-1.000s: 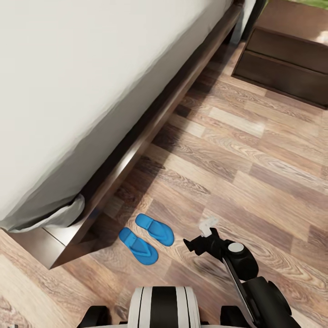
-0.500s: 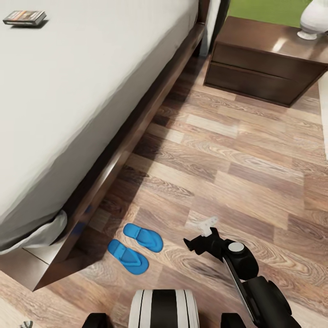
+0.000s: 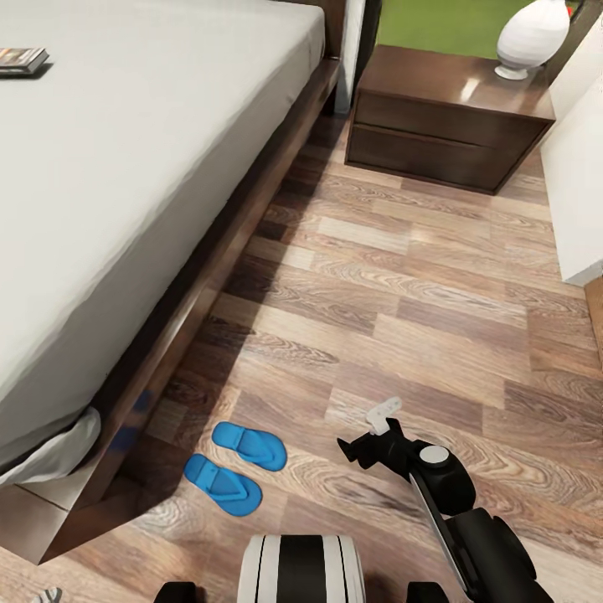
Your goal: In the bedroom, move the book from the bed onto either nightstand, and place the two sandals side by side next to the bed.
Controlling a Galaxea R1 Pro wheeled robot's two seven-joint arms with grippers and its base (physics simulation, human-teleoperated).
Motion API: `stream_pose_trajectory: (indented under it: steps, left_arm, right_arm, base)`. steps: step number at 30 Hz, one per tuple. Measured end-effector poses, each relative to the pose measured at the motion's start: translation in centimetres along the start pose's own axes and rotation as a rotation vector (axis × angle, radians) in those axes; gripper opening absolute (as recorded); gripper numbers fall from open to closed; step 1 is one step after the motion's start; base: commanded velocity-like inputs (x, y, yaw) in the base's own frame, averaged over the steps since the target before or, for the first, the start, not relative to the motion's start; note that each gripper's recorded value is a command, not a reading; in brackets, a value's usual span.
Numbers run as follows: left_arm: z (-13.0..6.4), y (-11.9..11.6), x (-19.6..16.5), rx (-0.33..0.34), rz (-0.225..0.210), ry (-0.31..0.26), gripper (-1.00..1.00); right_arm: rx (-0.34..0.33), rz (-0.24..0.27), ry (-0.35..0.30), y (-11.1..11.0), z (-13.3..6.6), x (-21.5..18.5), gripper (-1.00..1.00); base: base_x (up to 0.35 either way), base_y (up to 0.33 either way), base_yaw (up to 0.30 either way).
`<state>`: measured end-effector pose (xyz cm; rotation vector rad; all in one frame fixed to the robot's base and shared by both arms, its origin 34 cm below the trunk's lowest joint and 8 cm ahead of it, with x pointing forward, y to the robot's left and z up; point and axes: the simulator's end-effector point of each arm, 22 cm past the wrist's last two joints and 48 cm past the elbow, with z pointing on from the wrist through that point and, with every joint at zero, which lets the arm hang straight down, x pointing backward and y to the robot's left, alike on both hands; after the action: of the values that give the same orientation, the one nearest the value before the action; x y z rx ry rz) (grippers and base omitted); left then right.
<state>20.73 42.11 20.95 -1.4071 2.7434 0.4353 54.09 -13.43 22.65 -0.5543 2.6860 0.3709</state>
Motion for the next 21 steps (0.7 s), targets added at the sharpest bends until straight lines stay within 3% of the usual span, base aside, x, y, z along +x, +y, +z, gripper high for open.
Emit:
stream_pose_trajectory:
  steps: [8,21]
  left_arm:
    - [-0.04,-0.01,-0.11,0.0,0.0,-0.006,1.0]
    - [-0.02,0.02,0.04,-0.001,0.003,-0.003,1.0]
  right_arm:
    - [0.0,0.0,0.001,0.03,0.02,0.06,1.0]
    - [-0.002,-0.001,0.0,0.08,0.04,0.07,1.0]
  base:
    - [-0.073,0.0,-0.025]
    - [-0.277,0.0,-0.005]
